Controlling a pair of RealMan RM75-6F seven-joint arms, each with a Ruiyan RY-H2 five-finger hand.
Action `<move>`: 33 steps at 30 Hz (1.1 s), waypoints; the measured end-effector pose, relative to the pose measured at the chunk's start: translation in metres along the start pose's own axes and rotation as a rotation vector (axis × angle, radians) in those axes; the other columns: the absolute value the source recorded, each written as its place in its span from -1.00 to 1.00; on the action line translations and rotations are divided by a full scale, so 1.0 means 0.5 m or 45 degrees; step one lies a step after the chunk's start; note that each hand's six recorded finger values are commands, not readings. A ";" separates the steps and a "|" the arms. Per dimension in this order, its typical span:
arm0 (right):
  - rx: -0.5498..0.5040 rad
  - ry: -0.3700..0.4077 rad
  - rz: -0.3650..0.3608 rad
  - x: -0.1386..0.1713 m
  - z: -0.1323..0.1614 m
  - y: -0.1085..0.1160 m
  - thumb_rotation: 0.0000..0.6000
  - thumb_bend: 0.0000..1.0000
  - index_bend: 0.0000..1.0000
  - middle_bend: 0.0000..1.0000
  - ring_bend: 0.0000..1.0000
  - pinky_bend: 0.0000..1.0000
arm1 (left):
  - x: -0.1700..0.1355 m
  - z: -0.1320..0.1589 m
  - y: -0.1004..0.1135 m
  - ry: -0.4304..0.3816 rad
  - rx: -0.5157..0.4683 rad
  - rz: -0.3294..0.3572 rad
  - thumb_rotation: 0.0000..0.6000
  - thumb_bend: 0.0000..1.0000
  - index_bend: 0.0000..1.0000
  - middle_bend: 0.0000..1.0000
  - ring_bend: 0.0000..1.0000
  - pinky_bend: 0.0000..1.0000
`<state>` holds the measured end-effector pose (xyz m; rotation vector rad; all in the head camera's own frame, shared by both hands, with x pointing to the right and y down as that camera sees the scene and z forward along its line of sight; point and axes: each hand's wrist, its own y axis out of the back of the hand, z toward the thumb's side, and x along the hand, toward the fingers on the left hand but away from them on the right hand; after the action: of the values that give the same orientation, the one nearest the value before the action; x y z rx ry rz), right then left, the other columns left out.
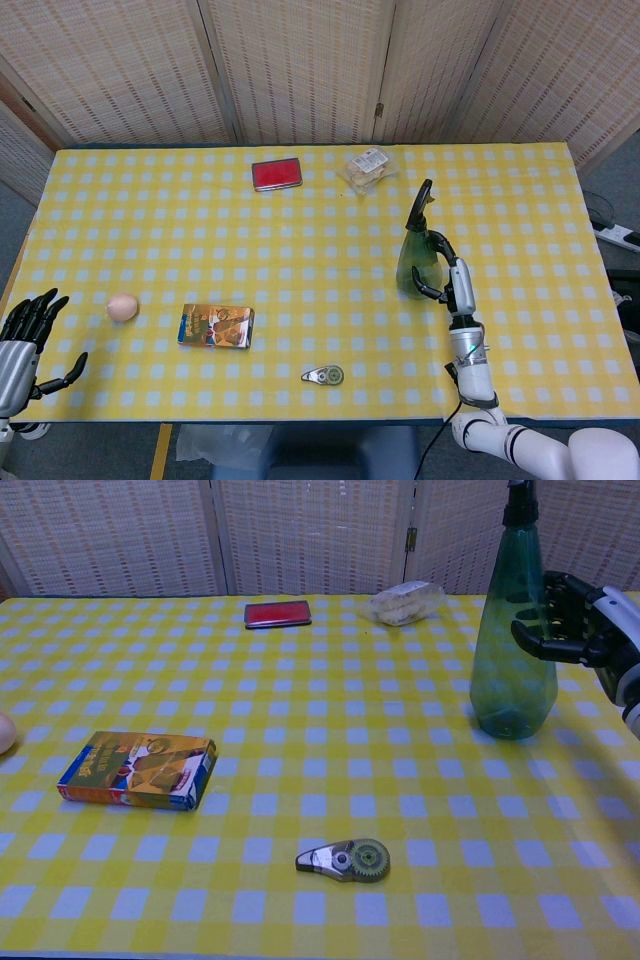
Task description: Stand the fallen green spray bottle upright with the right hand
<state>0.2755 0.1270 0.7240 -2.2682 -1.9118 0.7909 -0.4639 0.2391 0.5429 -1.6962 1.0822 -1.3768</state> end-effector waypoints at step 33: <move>0.236 0.259 -0.041 0.126 0.036 0.144 1.00 -0.07 -1.00 -0.87 -0.88 -1.00 | 0.001 0.007 -0.007 -0.009 0.031 -0.013 -0.17 -0.18 -1.00 -0.93 -0.96 -0.97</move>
<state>0.3388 0.1653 0.6602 -2.1127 -1.7065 0.6735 -0.4595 0.2402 0.5457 -1.6898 1.0499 -1.3842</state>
